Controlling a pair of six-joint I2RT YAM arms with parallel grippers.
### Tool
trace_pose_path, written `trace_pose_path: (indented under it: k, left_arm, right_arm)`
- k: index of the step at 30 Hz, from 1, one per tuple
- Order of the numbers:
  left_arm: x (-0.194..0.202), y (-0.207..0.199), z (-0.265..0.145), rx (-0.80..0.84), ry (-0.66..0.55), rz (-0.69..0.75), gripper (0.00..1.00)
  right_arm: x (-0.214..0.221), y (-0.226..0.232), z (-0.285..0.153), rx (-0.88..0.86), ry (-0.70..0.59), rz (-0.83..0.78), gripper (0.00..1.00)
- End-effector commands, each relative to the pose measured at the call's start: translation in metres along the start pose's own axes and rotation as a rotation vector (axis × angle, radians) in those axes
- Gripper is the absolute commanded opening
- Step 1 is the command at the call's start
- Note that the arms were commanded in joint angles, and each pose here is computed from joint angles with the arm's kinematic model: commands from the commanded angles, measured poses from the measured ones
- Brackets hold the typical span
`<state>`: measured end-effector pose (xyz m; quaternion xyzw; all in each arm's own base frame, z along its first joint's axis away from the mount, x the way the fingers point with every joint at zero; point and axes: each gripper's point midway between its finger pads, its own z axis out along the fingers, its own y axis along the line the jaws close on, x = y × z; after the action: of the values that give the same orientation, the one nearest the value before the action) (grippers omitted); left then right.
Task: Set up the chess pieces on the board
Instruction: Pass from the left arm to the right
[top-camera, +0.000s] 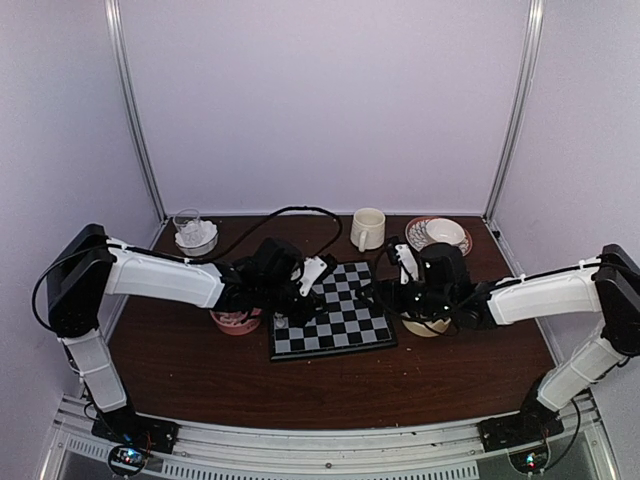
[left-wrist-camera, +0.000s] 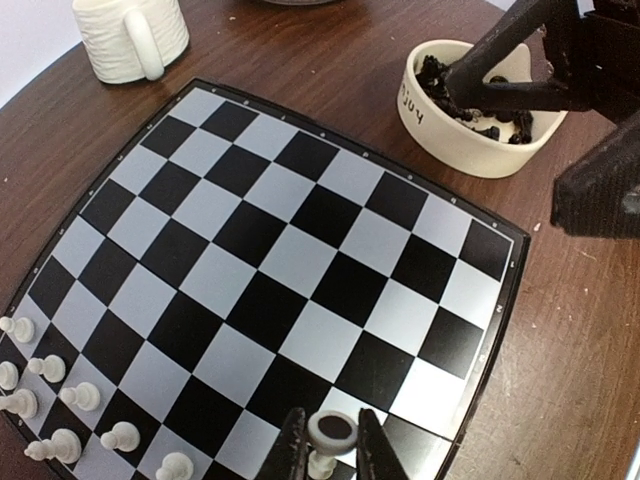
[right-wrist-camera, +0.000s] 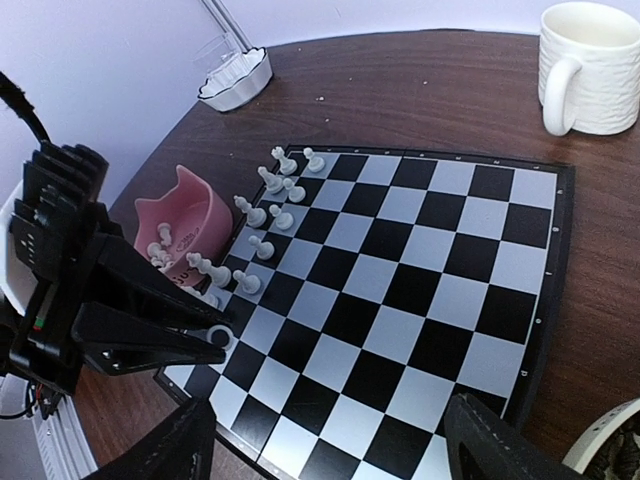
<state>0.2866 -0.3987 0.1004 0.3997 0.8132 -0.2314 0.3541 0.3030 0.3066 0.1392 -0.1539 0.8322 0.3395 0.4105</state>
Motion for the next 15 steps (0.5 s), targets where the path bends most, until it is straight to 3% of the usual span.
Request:
trace_pose_path:
  k: [1,9,15]
  left_arm:
    - [-0.004,0.002,0.007,-0.006,0.019,0.019,0.12]
    - [0.009,0.006,0.025,-0.018,0.100,-0.001,0.12]
    - [0.011,0.009,0.027,0.033,0.119,-0.151,0.12]
  right_arm:
    - [-0.003,0.015,0.009,-0.076,0.029,0.028,0.81]
    - [0.013,0.015,0.025,-0.104,0.084,0.052,0.75]
    - [0.026,0.020,0.030,-0.122,0.041,-0.051,0.75]
